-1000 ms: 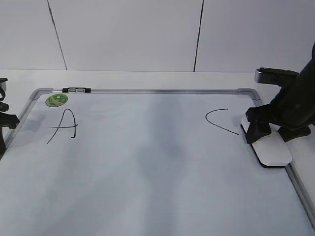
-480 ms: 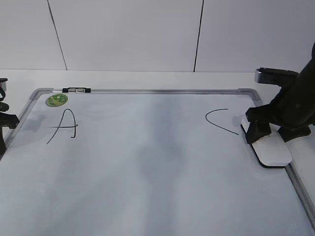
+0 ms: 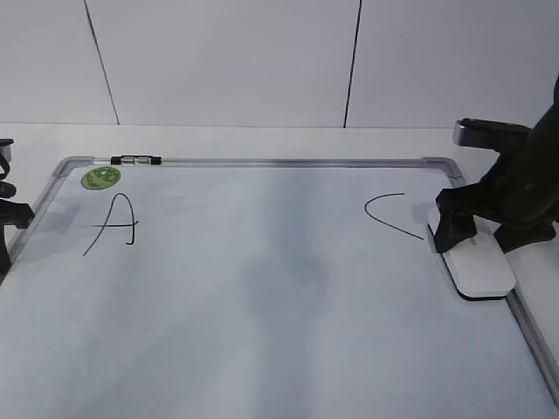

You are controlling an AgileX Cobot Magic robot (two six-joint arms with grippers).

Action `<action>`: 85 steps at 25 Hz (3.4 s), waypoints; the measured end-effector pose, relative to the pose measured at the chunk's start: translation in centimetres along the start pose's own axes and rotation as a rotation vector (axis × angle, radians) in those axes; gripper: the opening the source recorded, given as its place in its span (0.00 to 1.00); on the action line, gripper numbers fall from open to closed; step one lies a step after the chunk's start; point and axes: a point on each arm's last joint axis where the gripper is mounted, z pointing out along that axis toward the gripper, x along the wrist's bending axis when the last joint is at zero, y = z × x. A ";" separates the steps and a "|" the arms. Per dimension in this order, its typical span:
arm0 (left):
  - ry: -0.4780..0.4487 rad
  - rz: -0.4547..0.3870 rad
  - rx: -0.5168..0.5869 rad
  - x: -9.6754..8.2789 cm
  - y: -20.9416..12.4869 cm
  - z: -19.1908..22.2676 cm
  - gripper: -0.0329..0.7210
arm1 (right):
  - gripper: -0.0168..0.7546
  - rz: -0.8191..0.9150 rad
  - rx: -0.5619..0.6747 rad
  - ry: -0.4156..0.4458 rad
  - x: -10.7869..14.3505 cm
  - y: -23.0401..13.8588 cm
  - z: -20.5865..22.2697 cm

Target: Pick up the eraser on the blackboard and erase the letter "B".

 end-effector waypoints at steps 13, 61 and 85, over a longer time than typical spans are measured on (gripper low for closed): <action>0.000 0.000 0.000 0.0 0.0 0.0 0.07 | 0.89 -0.007 0.082 0.016 0.7 1.7 -3.4; 0.001 0.080 -0.375 -2.7 -7.3 -20.6 0.47 | 0.75 -0.051 -0.175 0.035 3.2 -8.6 -19.3; -0.005 0.147 -0.902 -4.8 -34.1 -19.4 0.37 | 0.75 -0.185 -0.522 -0.005 2.6 -26.9 -18.2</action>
